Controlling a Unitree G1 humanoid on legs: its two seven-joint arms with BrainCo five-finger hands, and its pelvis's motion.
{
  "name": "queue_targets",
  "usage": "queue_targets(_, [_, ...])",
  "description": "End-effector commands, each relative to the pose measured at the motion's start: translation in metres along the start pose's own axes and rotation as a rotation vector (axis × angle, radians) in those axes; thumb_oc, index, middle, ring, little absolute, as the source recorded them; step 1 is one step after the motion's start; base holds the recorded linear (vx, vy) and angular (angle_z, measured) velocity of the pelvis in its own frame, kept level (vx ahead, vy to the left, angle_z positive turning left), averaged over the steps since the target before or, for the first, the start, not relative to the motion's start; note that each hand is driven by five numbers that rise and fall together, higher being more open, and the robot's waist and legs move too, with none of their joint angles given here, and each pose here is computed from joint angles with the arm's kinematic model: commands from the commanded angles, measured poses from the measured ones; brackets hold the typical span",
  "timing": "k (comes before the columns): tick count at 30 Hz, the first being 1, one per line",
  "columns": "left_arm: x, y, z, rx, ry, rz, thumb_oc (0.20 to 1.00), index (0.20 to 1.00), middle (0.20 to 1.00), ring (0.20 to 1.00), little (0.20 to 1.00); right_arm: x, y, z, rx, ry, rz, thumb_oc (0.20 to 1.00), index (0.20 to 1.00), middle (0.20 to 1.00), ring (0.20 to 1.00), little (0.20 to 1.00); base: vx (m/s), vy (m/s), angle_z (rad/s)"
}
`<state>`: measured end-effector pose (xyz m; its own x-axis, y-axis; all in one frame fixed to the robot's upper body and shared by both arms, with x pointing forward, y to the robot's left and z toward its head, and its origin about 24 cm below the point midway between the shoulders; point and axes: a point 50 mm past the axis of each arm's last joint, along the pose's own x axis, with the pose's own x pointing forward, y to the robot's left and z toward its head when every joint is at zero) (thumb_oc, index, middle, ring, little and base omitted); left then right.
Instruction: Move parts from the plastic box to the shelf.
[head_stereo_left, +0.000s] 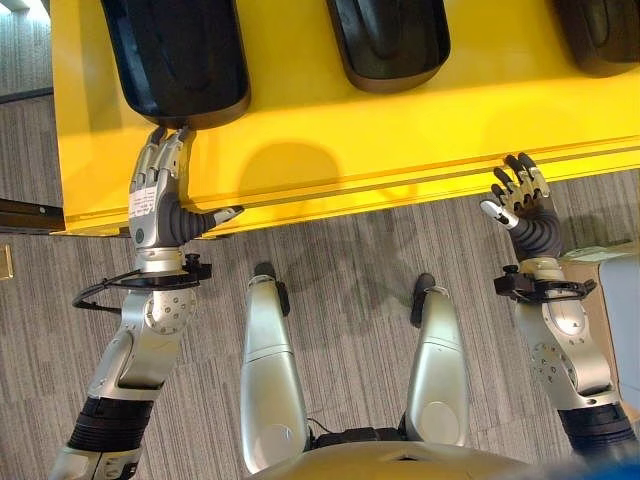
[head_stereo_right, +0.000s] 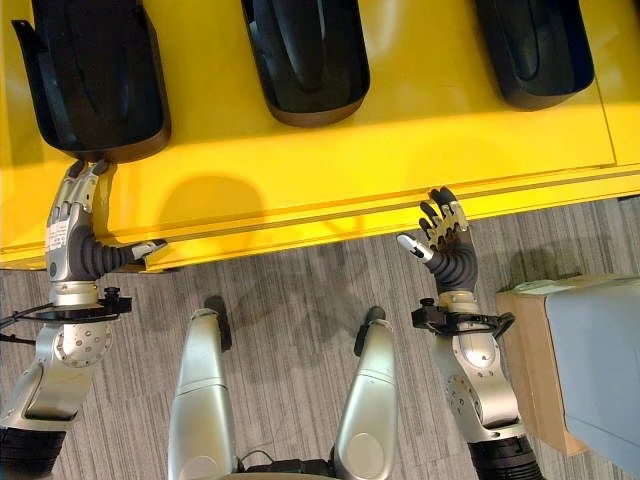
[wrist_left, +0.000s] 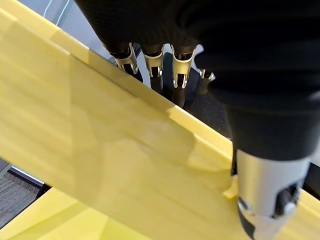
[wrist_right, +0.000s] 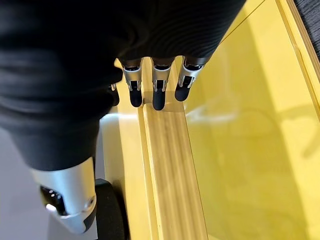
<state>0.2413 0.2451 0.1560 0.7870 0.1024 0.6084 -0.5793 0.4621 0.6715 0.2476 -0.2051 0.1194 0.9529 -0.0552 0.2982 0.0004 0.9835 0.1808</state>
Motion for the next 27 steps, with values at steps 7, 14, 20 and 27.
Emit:
queue_targets(7, [0.063, 0.051, -0.001, 0.015, -0.032, 0.203, 1.000, 1.000, 1.000, 1.000, 1.000, 0.015, -0.010, 0.014, 0.004, -0.069, -0.026, 1.000, 1.000, 1.000, 1.000, 1.000, 0.00, 0.004, -0.01])
queue_targets(14, [0.081, 0.077, 0.001, 0.071, -0.075, 0.159, 1.000, 1.000, 1.000, 1.000, 1.000, 0.014, -0.012, 0.011, -0.013, -0.027, 0.009, 1.000, 1.000, 1.000, 1.000, 1.000, 0.00, 0.005, -0.01])
queue_targets(20, [0.107, 0.100, 0.011, 0.073, -0.142, 0.102, 1.000, 1.000, 1.000, 1.000, 1.000, 0.011, -0.009, 0.004, -0.007, 0.014, 0.065, 1.000, 1.000, 1.000, 1.000, 1.000, 0.00, 0.002, -0.01])
queue_targets(27, [0.131, 0.115, 0.025, 0.115, -0.198, 0.054, 1.000, 1.000, 1.000, 1.000, 1.000, 0.006, -0.008, -0.002, -0.020, 0.049, 0.104, 1.000, 1.000, 1.000, 1.000, 1.000, 0.00, 0.000, 0.01])
